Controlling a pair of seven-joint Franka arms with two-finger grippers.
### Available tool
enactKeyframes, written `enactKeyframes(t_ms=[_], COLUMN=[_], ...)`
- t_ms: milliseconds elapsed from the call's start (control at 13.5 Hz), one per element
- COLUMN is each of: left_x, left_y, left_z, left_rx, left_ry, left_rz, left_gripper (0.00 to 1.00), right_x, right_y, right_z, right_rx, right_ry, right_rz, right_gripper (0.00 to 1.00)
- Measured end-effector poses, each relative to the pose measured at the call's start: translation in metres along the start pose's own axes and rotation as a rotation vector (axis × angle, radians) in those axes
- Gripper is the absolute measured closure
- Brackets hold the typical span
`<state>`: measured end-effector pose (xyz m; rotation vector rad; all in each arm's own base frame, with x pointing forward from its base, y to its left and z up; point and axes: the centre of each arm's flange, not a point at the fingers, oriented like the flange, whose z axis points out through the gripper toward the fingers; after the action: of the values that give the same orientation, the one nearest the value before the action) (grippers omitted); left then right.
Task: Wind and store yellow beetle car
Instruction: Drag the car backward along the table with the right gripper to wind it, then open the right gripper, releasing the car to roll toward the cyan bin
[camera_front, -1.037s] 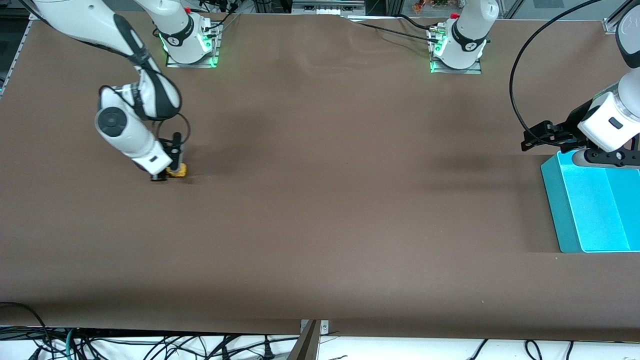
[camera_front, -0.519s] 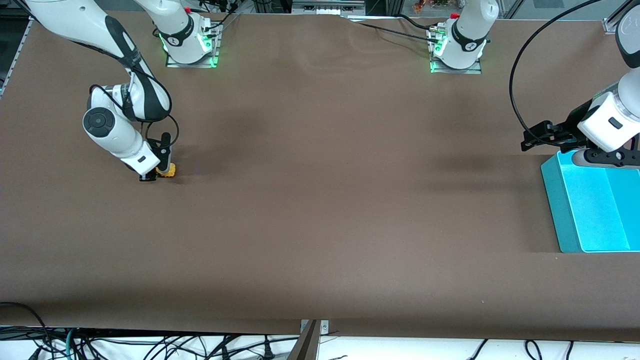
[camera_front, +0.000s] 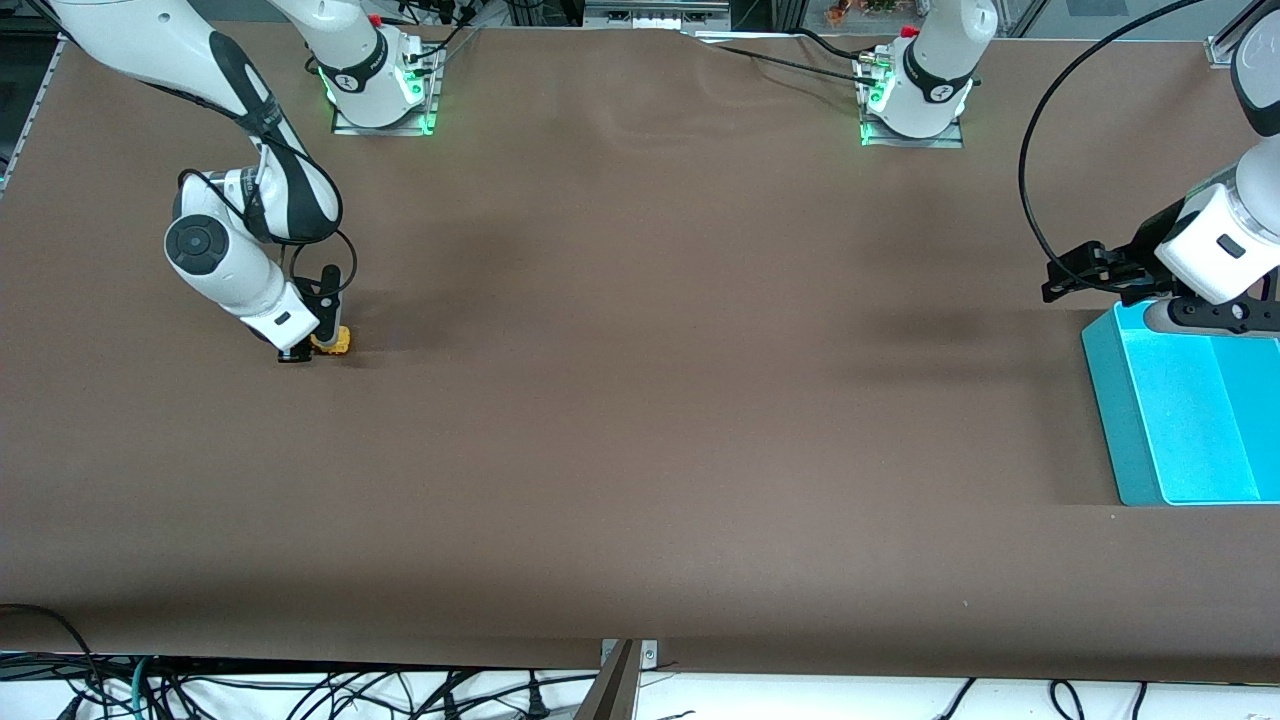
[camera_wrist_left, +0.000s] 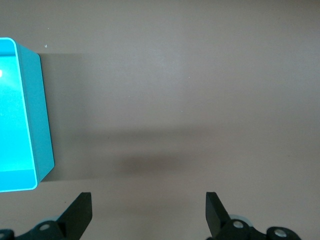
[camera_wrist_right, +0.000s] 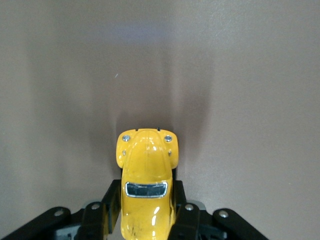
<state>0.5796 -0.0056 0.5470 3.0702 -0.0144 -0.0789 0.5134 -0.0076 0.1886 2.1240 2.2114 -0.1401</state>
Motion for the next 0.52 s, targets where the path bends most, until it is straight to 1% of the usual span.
enactKeyframes(t_ms=[74,148,370,444,519], left_x=[0.000,0.000,0.000,0.000,0.000], left_y=[0.000,0.000,0.000,0.000,0.000], left_z=[0.000,0.000,0.000,0.000,0.000], left_rx=[0.000,0.000,0.000,0.000,0.000], left_ry=[0.000,0.000,0.000,0.000,0.000], left_rz=[0.000,0.000,0.000,0.000,0.000], left_gripper=[0.00,0.00,0.00,0.00,0.00], right_x=[-0.001,-0.003,-0.007,-0.007,-0.006], right_y=[-0.004,-0.009,-0.006,0.002,0.011], right_z=[0.005,0.015,0.012,0.000,-0.015], right_rx=[0.022,0.047,0.084,0.108,0.129], right_ry=[-0.002,-0.004,-0.015,-0.025,-0.036], right_rz=[0.002,0.005,0.009,0.007,0.004], right_gripper=[0.48,0.40,0.07,0.00,0.00])
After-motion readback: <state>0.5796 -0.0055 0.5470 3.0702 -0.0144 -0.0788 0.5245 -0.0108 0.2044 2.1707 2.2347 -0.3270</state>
